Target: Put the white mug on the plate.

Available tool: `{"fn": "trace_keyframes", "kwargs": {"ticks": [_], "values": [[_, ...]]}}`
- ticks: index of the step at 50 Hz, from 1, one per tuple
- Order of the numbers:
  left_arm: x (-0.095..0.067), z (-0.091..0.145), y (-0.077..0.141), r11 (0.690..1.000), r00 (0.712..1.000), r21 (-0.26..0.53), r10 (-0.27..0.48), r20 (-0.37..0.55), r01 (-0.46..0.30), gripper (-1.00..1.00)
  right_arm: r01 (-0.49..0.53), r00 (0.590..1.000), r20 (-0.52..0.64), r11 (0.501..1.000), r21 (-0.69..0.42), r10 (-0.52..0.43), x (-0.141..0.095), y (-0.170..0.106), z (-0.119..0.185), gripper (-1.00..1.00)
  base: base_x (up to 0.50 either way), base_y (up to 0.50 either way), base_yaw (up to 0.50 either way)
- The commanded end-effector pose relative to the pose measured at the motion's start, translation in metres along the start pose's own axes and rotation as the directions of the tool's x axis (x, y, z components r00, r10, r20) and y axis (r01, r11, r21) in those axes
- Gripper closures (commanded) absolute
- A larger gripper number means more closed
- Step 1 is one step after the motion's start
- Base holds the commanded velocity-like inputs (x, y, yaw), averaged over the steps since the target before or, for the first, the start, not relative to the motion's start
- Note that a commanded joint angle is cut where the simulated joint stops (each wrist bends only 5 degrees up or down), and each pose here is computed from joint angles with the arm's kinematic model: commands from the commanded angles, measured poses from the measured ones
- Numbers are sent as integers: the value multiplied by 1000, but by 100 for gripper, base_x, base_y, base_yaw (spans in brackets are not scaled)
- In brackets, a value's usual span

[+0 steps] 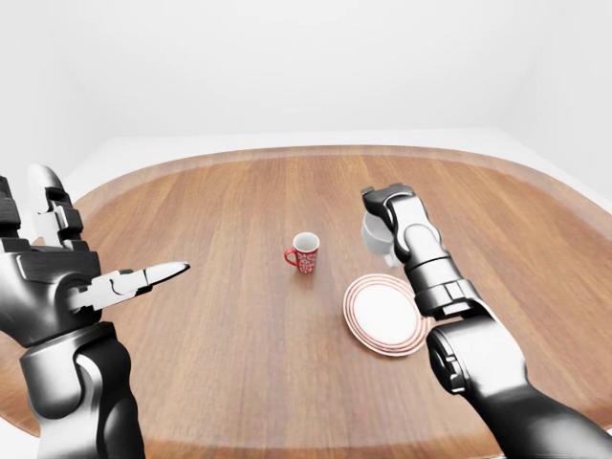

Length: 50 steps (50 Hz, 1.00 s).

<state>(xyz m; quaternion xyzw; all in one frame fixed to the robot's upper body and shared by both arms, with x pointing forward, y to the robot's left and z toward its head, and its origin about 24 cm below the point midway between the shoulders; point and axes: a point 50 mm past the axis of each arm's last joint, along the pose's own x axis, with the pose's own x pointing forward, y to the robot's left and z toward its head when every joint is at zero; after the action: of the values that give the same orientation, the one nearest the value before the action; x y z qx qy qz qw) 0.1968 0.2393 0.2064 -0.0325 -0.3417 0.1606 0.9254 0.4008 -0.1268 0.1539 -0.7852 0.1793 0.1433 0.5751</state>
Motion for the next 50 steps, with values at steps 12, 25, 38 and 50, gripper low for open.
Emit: {"fn": "trace_keyframes", "kwargs": {"ticks": [12, 25, 38, 50], "values": [[2, -15, 0, 1000, 998, -12, 13, -58, -14, -100, -117, 993, 15, 924, 365, 120, 31, 51, -60, 100, 0, 0, 0], [1, -16, 0, 1000, 998, -10, 13, -63, -13, -100, -160, 986, 19, 903, 398, 166, 36, 102, -49, 100, 0, 0, 0], [1, -16, 0, 1000, 998, -11, 13, -63, -13, -100, -326, 944, 61, 894, 308, 323, 34, 137, -32, 100, 0, 0, 0], [1, -16, 0, 1000, 998, -11, 12, -61, -13, -100, -424, 905, 97, 855, 300, 415, 31, 152, -25, 100, 0, 0, 0]]}}
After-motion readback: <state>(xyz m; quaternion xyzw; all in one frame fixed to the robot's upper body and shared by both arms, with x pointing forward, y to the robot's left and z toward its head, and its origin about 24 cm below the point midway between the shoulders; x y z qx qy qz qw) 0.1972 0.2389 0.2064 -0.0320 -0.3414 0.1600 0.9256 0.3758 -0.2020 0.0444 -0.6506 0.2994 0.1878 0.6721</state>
